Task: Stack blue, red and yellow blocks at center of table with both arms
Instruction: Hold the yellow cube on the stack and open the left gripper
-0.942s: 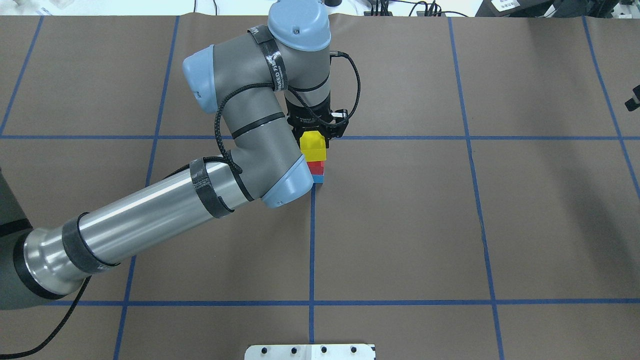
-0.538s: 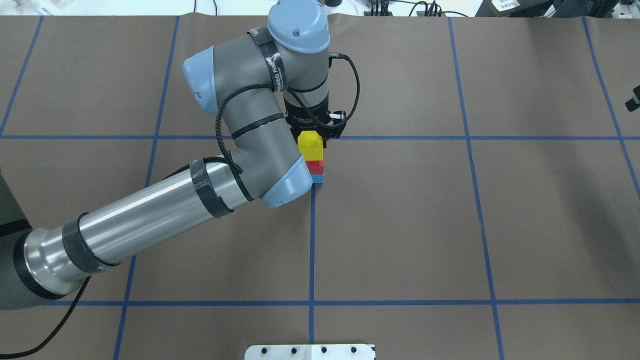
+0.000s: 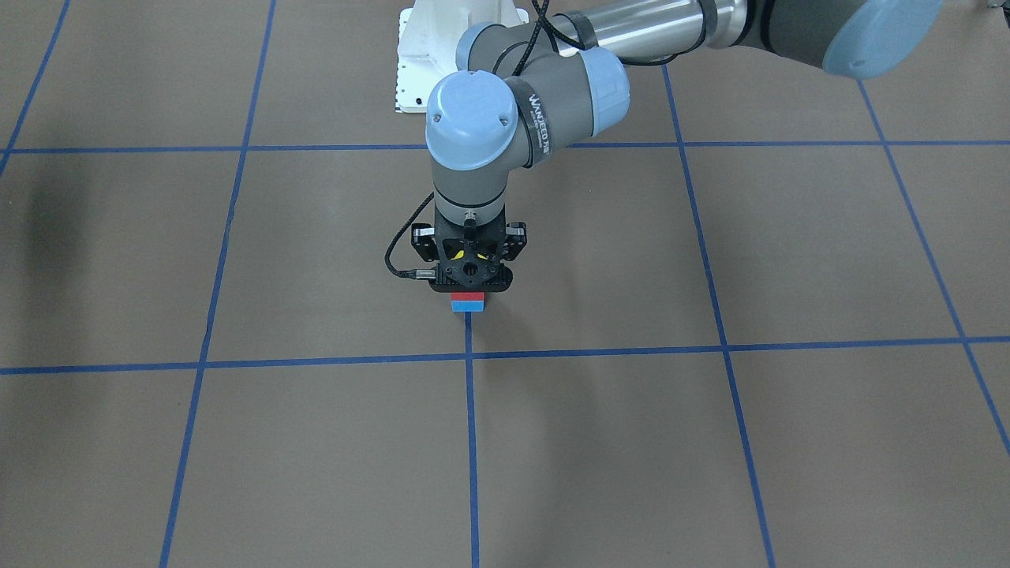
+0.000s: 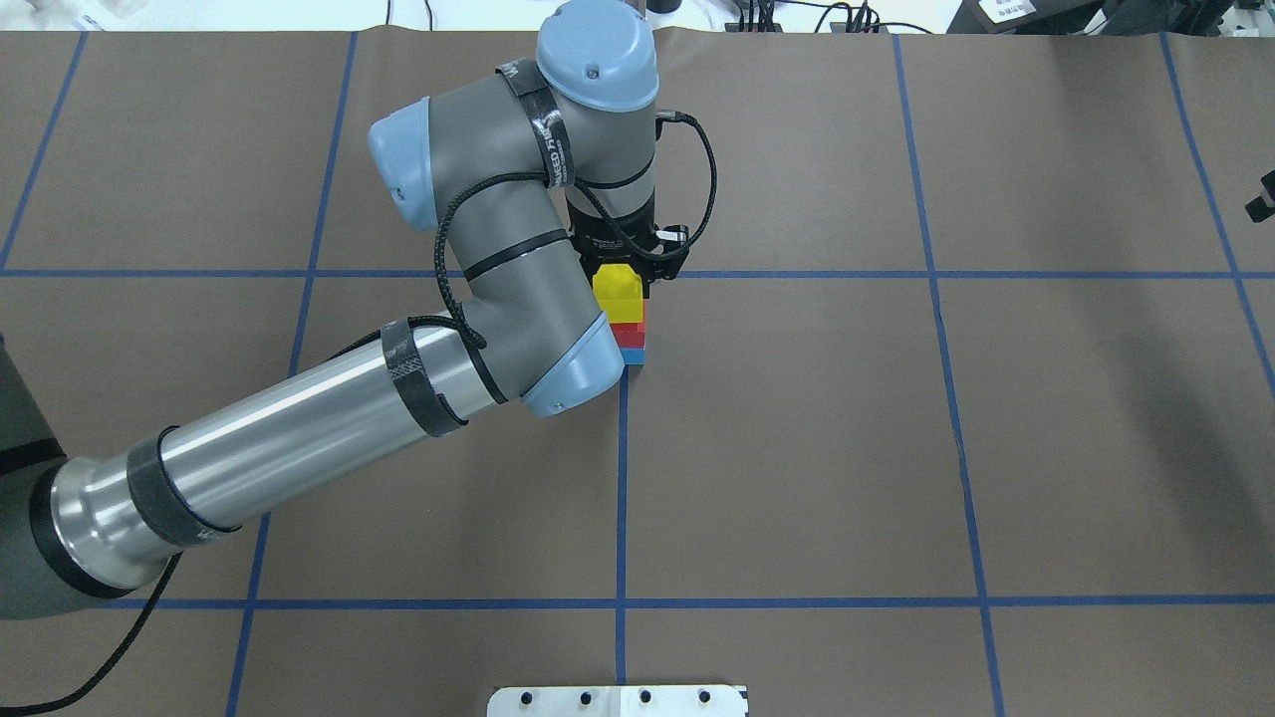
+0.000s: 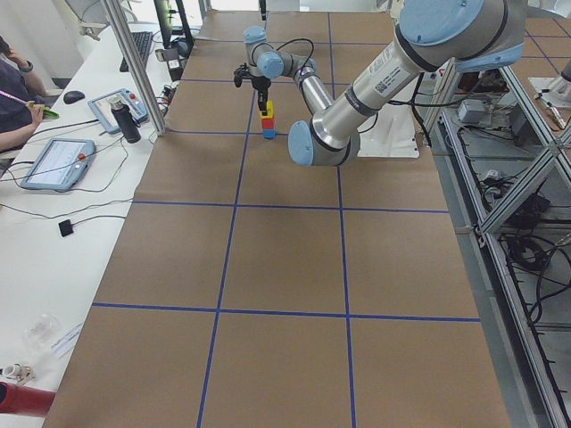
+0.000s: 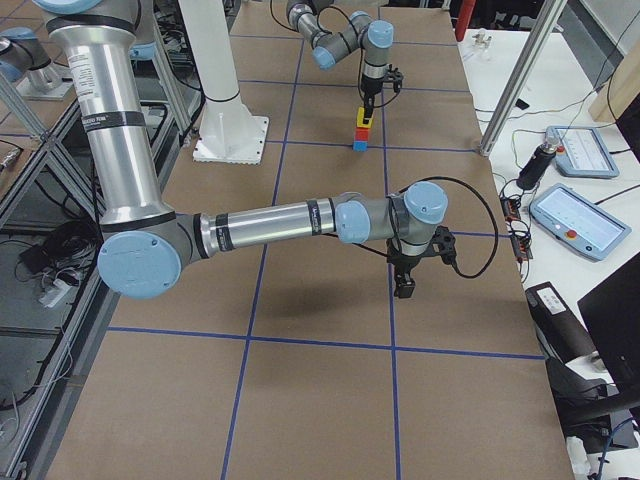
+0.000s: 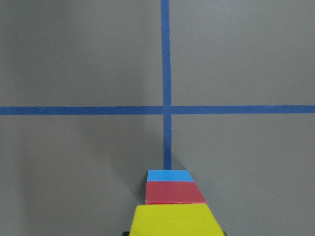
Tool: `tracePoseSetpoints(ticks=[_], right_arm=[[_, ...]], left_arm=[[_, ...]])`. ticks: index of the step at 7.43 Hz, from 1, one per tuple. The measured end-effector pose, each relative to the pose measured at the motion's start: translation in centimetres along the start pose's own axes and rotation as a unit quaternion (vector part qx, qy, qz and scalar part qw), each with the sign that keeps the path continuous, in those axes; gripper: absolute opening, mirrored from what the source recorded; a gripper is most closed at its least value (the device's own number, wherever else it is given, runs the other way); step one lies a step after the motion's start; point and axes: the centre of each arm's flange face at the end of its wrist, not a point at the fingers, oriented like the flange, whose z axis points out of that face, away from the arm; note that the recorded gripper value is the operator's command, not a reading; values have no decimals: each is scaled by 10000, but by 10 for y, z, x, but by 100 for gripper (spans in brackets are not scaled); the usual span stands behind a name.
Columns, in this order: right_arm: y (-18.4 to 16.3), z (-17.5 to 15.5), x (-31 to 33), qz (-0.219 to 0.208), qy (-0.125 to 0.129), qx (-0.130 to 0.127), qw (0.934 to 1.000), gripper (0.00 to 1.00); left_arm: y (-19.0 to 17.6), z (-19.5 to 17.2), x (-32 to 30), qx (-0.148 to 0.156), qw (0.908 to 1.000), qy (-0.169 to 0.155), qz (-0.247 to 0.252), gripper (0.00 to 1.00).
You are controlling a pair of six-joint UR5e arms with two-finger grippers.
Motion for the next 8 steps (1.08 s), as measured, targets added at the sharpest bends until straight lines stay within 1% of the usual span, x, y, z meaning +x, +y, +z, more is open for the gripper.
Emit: tracePoseSetpoints(ticks=[8], right_arm=[[0,0,0,-11,1,3,10000,99]], left_arm=[[7,7,3,-54,10000,-17,-13,0]])
